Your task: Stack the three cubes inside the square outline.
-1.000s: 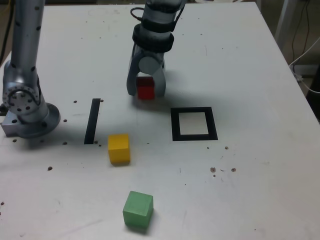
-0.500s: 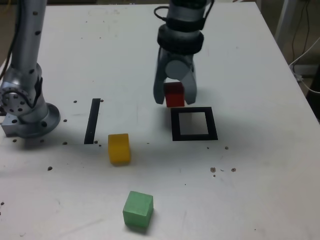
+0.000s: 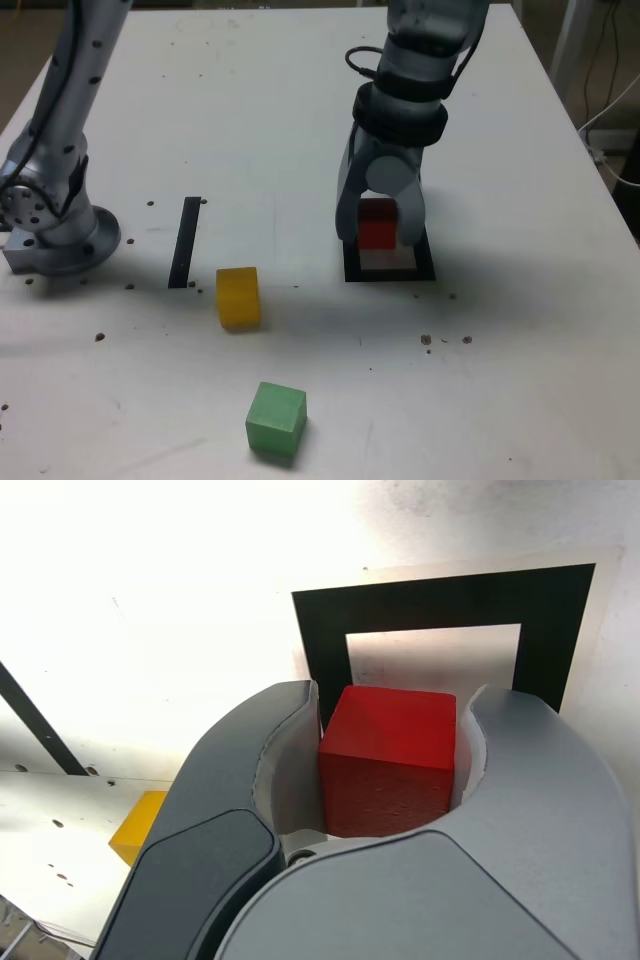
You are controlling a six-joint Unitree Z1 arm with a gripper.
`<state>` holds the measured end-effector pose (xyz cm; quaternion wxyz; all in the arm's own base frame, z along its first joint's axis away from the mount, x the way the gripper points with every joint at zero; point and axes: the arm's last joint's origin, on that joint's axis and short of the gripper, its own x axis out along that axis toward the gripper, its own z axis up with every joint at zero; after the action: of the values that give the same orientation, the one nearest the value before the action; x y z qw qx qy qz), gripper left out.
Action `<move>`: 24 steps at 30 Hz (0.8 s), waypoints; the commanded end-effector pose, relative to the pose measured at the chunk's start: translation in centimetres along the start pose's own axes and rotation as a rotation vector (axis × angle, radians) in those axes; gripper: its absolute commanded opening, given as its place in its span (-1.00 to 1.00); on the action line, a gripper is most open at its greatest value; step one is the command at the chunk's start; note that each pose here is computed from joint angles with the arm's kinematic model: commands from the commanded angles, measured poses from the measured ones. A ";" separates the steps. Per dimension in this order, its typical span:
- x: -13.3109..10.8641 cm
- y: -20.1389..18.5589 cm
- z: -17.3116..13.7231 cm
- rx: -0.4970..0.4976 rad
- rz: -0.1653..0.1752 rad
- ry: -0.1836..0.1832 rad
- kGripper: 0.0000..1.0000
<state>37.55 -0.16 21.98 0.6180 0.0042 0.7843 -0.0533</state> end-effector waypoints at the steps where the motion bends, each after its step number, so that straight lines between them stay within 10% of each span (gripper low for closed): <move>1: 0.4 0.1 0.3 -0.001 -0.003 0.011 -0.52; 5: 0.9 0.3 0.7 0.002 -0.007 0.019 -0.43; 12: 1.7 0.6 1.0 0.029 -0.035 0.028 0.85; 24: -0.8 0.9 -1.5 0.018 0.016 -0.049 0.99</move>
<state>36.94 0.87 21.86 0.6257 0.0110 0.7775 -0.0618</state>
